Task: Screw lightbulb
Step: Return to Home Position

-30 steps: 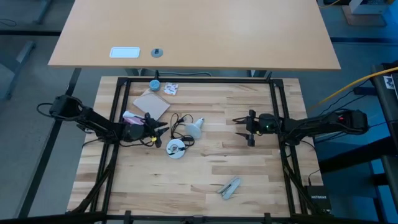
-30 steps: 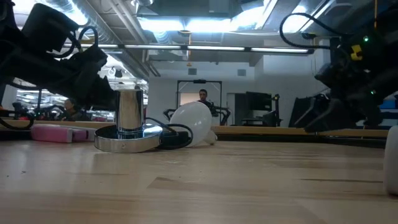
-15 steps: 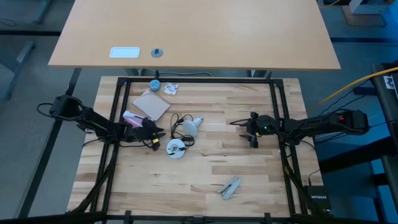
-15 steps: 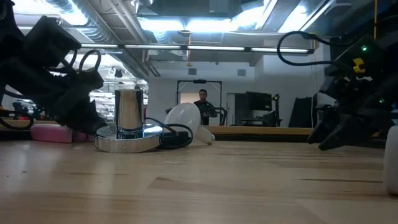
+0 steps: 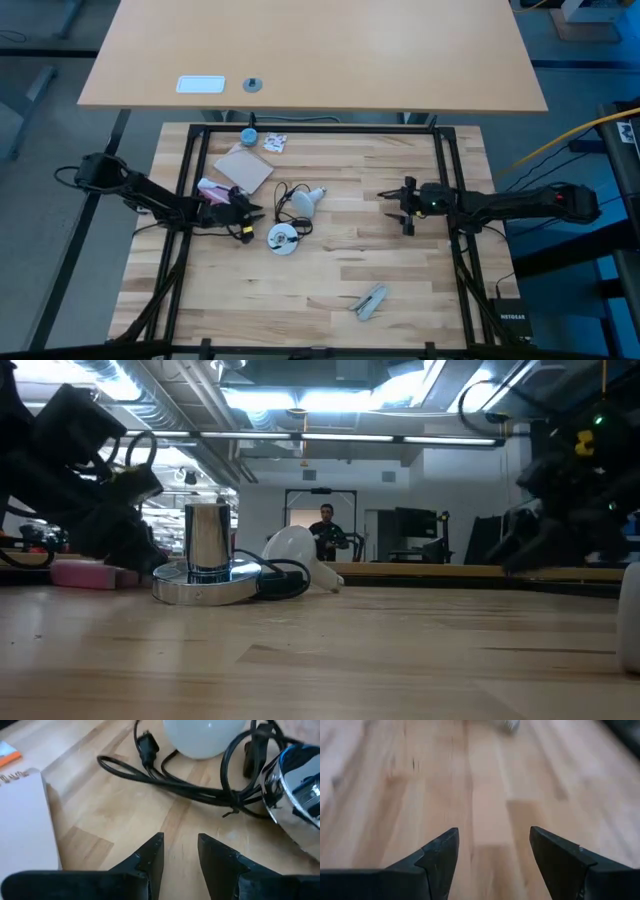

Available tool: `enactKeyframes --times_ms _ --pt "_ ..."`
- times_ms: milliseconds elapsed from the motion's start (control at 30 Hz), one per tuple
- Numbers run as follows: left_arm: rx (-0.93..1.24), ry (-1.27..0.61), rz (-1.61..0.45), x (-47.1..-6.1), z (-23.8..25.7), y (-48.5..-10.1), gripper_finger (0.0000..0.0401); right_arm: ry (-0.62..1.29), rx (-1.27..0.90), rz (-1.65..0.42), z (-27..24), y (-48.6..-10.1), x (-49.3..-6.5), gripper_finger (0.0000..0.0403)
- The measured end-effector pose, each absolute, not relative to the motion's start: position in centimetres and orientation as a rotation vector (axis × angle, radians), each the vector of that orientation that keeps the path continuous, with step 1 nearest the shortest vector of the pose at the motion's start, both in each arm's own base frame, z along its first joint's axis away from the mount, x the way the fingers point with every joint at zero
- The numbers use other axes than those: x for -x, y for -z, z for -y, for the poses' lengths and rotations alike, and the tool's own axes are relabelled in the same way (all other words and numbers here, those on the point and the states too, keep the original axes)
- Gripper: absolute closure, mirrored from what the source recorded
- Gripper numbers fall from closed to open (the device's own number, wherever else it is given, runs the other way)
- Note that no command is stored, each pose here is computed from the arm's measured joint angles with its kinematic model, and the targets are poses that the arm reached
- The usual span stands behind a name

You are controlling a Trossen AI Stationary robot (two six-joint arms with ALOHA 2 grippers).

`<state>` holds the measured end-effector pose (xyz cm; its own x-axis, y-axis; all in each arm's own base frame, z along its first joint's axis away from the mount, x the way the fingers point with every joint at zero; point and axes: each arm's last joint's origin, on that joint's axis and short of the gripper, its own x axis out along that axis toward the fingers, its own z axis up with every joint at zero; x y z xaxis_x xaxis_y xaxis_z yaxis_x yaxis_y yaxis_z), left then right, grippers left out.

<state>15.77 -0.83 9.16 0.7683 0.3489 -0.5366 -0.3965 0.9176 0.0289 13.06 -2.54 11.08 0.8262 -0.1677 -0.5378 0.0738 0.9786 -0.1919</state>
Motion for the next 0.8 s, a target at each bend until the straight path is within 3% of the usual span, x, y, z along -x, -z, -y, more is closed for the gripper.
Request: enactKeyframes --times_ms 300,800 --pt "0.122 -0.394 -0.453 -14.1 0.6 -10.8 0.029 0.165 0.195 -0.305 2.4 -14.2 -12.4 0.0152" --pt "0.16 -0.381 -0.341 -12.0 0.3 -13.0 0.029 0.185 0.211 -0.13 2.2 -15.9 -11.2 0.0152"
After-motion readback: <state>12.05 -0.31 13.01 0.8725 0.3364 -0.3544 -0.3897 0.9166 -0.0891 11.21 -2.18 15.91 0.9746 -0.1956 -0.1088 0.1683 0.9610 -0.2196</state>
